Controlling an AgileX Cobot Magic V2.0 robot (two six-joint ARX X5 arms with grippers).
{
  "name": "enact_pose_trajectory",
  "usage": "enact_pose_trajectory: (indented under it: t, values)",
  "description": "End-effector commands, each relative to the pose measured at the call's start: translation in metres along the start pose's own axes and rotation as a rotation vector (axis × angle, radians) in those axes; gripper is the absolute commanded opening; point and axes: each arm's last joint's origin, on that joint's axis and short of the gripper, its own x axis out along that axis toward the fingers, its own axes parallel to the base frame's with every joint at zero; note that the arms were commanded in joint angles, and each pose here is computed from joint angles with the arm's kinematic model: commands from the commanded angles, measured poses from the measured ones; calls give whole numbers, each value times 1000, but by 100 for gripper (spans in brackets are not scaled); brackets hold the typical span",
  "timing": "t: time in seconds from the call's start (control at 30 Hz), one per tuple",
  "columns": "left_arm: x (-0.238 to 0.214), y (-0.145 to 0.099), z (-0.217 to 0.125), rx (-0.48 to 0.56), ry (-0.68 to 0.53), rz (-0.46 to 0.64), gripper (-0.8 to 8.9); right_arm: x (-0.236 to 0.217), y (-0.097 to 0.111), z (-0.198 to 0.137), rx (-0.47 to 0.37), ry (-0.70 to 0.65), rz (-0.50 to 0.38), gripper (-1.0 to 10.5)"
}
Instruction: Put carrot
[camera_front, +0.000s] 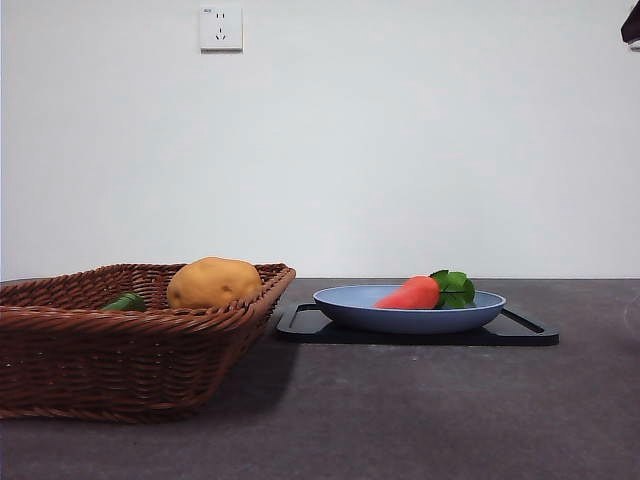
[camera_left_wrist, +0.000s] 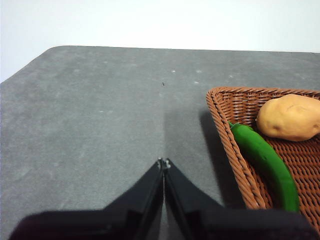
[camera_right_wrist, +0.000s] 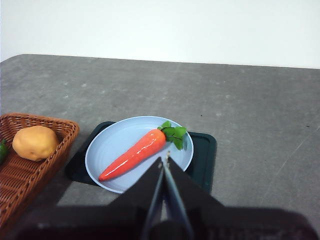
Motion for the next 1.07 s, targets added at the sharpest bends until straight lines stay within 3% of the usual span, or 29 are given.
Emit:
enact_pose_trajectory:
  t: [0.03,0.13,0.23,0.43,0.8,1.07]
  values:
    - [1,0,-3,-7,0,2,8,-1,1,3,14,-16,4,11]
    - [1,0,-3,-7,0,2,8,-4,0,3,0,-21,0,11]
    - [1,0,-3,-7,0,2,8,-16,-9,4,-82,-58,-72,11]
    - [1,0,-3,-7,1,2,8,-40,-29,-5,-28,-151,-133,11]
    - [1,0,-3,-7,1,2,8,-19,-49,-81,-1,-96,-154,11]
    - [1,0,-3,-7,0,2,8,0,-52,-121,5,-76,-113,11]
